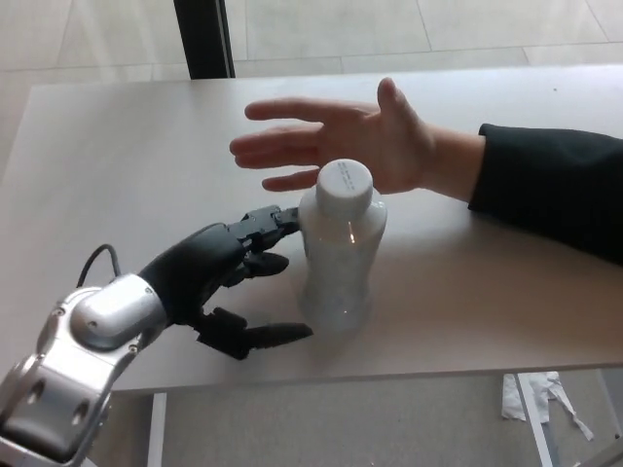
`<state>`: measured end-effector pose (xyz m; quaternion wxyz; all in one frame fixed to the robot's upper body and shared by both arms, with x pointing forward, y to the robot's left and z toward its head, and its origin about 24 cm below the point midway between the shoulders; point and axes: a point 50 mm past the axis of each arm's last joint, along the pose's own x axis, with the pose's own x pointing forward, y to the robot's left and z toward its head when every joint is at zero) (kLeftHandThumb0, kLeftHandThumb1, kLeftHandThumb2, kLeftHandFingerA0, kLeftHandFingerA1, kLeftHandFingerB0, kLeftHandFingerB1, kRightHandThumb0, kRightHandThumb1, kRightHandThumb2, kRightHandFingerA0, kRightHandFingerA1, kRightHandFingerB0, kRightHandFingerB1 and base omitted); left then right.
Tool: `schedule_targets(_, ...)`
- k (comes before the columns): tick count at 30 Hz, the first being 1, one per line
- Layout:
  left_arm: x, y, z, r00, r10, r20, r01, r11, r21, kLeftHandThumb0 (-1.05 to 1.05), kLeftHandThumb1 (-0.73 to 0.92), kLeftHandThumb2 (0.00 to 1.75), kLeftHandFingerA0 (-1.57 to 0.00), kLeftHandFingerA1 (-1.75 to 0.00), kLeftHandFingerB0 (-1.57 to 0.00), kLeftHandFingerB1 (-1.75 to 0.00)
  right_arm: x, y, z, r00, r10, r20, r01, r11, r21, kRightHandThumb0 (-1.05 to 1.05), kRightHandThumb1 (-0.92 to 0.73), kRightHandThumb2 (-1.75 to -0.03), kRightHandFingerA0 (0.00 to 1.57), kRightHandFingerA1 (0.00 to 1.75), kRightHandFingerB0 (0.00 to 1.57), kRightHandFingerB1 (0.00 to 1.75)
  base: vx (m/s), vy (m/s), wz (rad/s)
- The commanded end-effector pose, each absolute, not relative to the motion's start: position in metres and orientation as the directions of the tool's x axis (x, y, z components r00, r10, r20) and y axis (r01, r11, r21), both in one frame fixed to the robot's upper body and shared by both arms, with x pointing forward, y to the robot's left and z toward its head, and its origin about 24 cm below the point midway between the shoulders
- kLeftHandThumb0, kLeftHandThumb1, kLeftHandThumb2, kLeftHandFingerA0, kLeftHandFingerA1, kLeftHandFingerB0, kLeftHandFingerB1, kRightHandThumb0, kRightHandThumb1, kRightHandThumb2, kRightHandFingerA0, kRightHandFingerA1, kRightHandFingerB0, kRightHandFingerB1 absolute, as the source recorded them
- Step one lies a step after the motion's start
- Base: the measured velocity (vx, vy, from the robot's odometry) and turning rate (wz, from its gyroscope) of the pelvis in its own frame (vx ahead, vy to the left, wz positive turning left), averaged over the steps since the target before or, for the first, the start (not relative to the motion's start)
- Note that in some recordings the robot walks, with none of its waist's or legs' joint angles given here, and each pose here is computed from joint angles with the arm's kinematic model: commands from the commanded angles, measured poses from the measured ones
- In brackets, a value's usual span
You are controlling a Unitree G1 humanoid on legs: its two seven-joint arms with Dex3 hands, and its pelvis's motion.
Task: Pick up a bottle and hand it
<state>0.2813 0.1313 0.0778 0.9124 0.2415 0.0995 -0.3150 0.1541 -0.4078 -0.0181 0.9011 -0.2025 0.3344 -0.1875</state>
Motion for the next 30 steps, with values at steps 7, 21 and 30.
schedule_targets(7,0.302,0.112,0.081,0.926,-0.264,-0.270,0.344,0.885,0.315,-0.81,0.45,0.85,0.00,-0.17,0.00,-0.03,0.163,-0.409,-0.015,0.694,-0.489,-0.529,0.221,0.843,-0.491,-0.74,-0.47,-0.63,0.77,1.01,0.35,0.46,0.00,0.000,0.00)
schedule_targets(21,0.293,0.071,0.056,0.890,-0.248,-0.382,0.425,0.754,0.500,-0.82,0.46,0.85,0.00,-0.27,0.00,0.00,0.176,-0.408,-0.007,0.727,-0.471,-0.500,0.227,0.851,-0.473,-0.76,-0.46,-0.85,0.86,0.96,0.34,0.54,0.00,0.000,0.00)
schedule_targets(30,0.288,0.040,0.049,0.929,-0.195,-0.316,0.359,0.690,0.629,-0.56,0.38,0.71,-0.51,-0.83,0.00,0.00,0.180,-0.409,-0.007,0.734,-0.467,-0.493,0.247,0.860,-0.447,-0.71,-0.55,-0.57,0.90,1.04,0.43,0.46,0.00,0.000,0.00)
